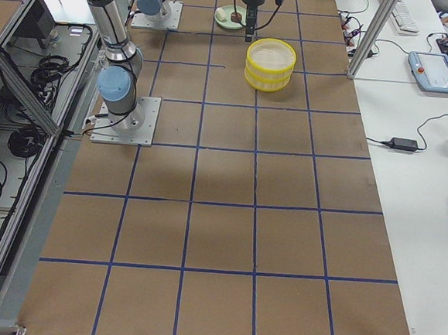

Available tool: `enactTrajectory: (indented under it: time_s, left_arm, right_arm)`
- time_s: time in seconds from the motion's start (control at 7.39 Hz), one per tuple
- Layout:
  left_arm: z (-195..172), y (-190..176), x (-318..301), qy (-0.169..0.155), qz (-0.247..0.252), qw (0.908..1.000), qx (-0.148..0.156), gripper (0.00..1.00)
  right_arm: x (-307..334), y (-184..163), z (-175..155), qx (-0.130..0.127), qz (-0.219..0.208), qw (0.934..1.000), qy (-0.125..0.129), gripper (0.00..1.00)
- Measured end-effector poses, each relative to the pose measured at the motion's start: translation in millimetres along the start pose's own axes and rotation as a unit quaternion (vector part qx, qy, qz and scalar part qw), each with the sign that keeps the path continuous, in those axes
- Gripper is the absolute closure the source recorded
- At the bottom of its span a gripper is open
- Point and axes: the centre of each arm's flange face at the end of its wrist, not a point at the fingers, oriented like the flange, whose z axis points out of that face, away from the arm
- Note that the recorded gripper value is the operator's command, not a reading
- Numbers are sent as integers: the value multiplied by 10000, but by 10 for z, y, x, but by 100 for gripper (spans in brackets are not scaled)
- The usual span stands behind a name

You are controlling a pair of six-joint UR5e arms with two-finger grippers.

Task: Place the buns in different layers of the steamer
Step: 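Move right gripper to steamer rim while left gripper moves over plate, then grasp top tier rim with right gripper while left gripper descends to white bun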

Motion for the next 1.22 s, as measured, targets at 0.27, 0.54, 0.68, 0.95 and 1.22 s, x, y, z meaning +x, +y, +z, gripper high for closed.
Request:
enactTrajectory:
  time_s: [0.27, 0.54, 0.68, 0.95, 1.22]
  left_arm:
    - [-1, -1, -1, -1, -1, 10000, 2, 0]
    - [-3, -1, -17, -3, -5, 10000, 5, 0]
    - [-14, 6, -62, -94, -13, 10000, 0, 0]
    - [91, -15, -424, -418, -216, 9987, -178, 0]
    - [651, 120, -658, -348, -285, 9959, -787, 2]
  right_arm:
    - [-1, 1, 67, -50, 30, 10000, 1, 0]
    - [-14, -36, 104, 0, 39, 10000, -6, 0]
    - [-73, -164, 222, 46, 6, 10000, -10, 0]
    - [-510, -542, 763, 132, -104, 9999, -10, 0]
    - [-849, -786, 1442, 221, -63, 9997, -37, 0]
